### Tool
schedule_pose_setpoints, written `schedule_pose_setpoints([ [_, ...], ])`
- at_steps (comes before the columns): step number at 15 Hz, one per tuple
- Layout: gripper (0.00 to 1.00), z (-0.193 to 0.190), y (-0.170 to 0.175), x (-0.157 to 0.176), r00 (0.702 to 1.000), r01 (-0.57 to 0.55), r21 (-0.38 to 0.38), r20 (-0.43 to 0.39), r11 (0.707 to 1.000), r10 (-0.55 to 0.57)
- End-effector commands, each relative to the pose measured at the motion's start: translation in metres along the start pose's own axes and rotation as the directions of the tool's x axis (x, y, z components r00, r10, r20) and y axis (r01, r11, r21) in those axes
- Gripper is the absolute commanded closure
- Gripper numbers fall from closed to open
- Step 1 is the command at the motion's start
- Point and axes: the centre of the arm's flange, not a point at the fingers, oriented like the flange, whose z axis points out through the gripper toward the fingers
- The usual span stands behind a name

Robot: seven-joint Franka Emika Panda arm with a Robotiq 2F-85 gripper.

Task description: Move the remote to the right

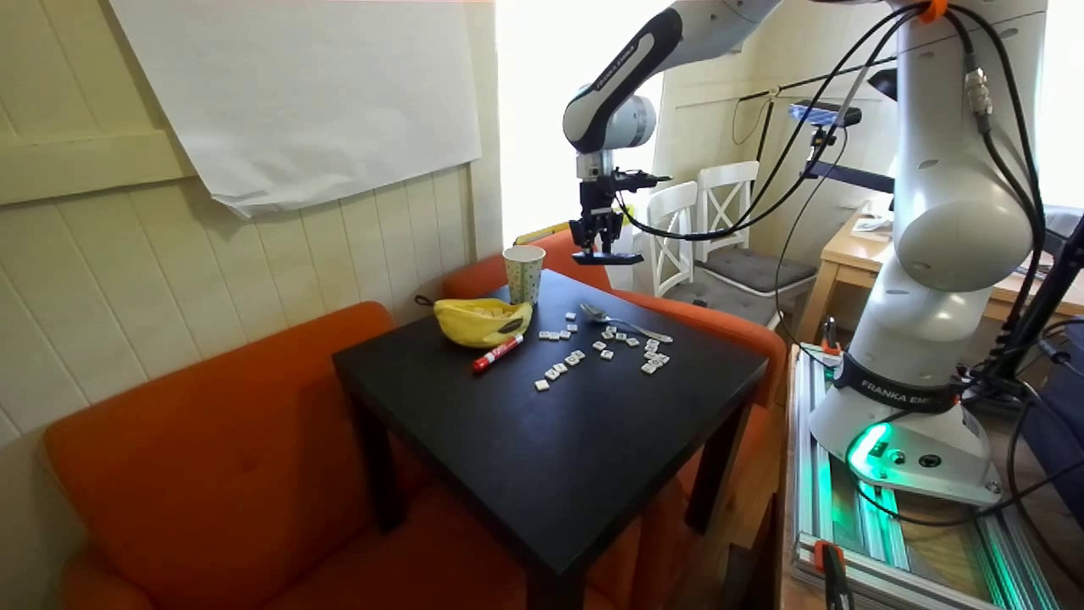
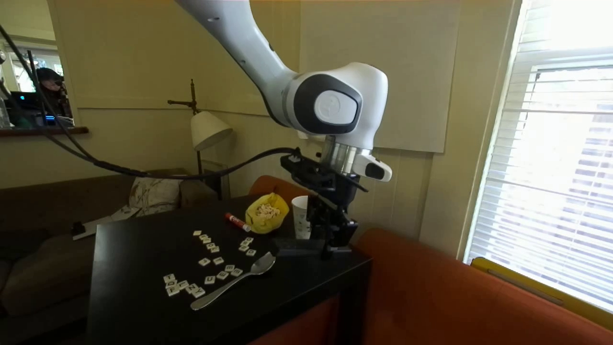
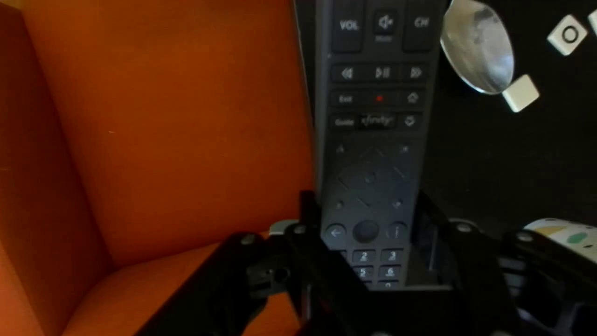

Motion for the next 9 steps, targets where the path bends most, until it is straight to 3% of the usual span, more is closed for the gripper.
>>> schedule_pose_setpoints([
  [1, 0.74, 0.012, -0.007, -0.006, 1.0, -0.012, 0.078, 0.009, 0.997, 0.012],
  [9, 0.74, 0.04, -0.011, -0.009, 0.999, 0.002, 0.121, -0.048, 0.993, 0.004],
])
